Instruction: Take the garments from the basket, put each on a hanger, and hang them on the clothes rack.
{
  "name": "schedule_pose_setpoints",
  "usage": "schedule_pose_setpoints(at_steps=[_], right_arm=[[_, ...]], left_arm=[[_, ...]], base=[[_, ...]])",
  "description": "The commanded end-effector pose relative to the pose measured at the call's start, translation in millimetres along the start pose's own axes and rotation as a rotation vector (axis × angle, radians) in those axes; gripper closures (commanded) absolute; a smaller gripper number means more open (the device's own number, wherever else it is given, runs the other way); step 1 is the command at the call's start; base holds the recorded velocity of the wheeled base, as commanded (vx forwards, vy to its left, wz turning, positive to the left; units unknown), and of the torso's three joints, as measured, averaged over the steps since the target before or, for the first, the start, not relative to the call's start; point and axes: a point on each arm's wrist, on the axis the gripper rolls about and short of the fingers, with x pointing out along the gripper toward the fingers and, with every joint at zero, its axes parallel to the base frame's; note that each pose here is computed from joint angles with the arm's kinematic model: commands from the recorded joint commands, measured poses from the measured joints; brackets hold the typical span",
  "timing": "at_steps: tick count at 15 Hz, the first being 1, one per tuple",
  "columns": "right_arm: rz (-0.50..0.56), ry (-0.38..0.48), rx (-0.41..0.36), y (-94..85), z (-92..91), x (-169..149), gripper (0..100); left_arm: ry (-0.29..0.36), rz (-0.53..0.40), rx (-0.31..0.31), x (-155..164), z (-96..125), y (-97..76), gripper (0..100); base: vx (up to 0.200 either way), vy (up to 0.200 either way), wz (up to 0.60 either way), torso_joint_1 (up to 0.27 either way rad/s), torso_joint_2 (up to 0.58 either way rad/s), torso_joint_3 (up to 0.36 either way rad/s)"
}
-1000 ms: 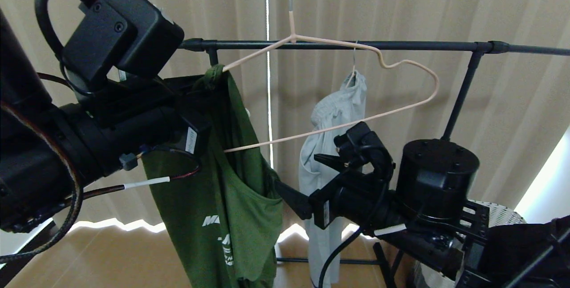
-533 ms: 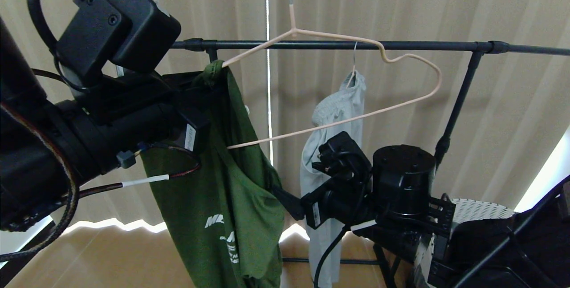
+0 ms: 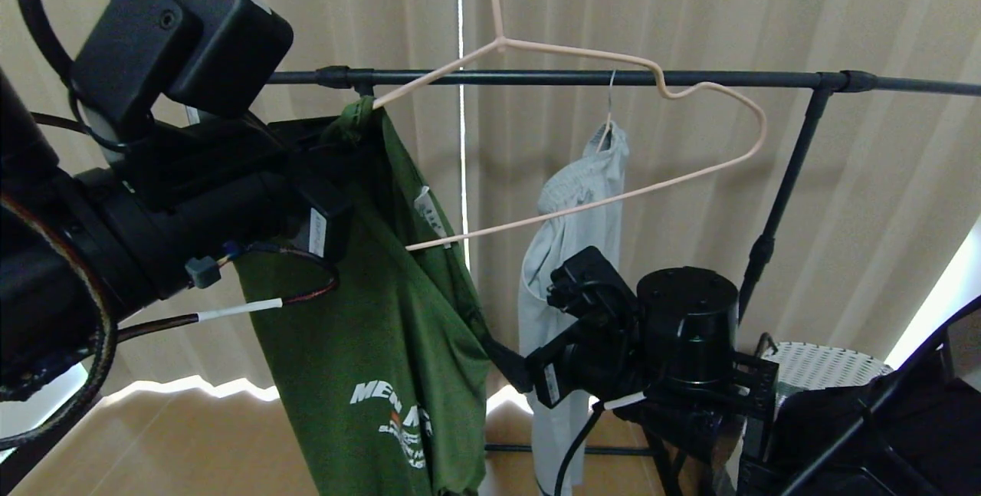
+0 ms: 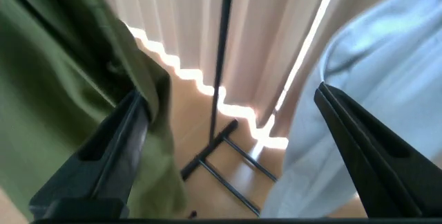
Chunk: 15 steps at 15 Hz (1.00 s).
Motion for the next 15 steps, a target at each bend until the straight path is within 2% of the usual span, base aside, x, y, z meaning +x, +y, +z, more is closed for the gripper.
schedule_pose_setpoints(at_steps=[1,2,4,7,8,11,15], right_arm=[[-0.009,0.020,-0.002,-3.7,-5.7,-4.0,0],[-0.017,0.018,0.000,-6.0,-5.4,-5.6,100],[-0.036,0.014,0.000,-8.3,-3.5,-10.2,100],[-0.097,-0.003,0.010,-23.5,1.9,-26.7,100],[-0.152,-0.017,0.009,-42.1,5.5,-39.1,100],[-0.248,-0.074,0.020,-70.6,20.0,-55.0,100],[-0.310,-0.137,0.024,-88.0,35.7,-63.3,100]], left_arm=[[-0.004,0.003,-0.001,-1.5,0.8,0.6,100],[-0.004,0.005,-0.001,-1.4,1.0,1.2,100],[0.001,0.002,0.000,-2.1,-0.7,0.3,100],[0.039,-0.018,0.005,-4.8,-12.0,-4.9,100],[0.075,-0.032,0.011,-9.8,-22.9,-9.5,100],[0.129,-0.030,0.019,-16.9,-38.2,-10.6,100],[0.207,-0.005,0.035,-18.8,-56.6,-7.7,100]], base=[[0.000,0.000,0.00,0.000,0.00,0.000],[0.000,0.000,0.00,0.000,0.00,0.000],[0.000,0.000,0.00,0.000,0.00,0.000],[0.000,0.000,0.00,0.000,0.00,0.000],[0.000,0.000,0.00,0.000,0.00,0.000],[0.000,0.000,0.00,0.000,0.00,0.000],[0.000,0.000,0.00,0.000,0.00,0.000]])
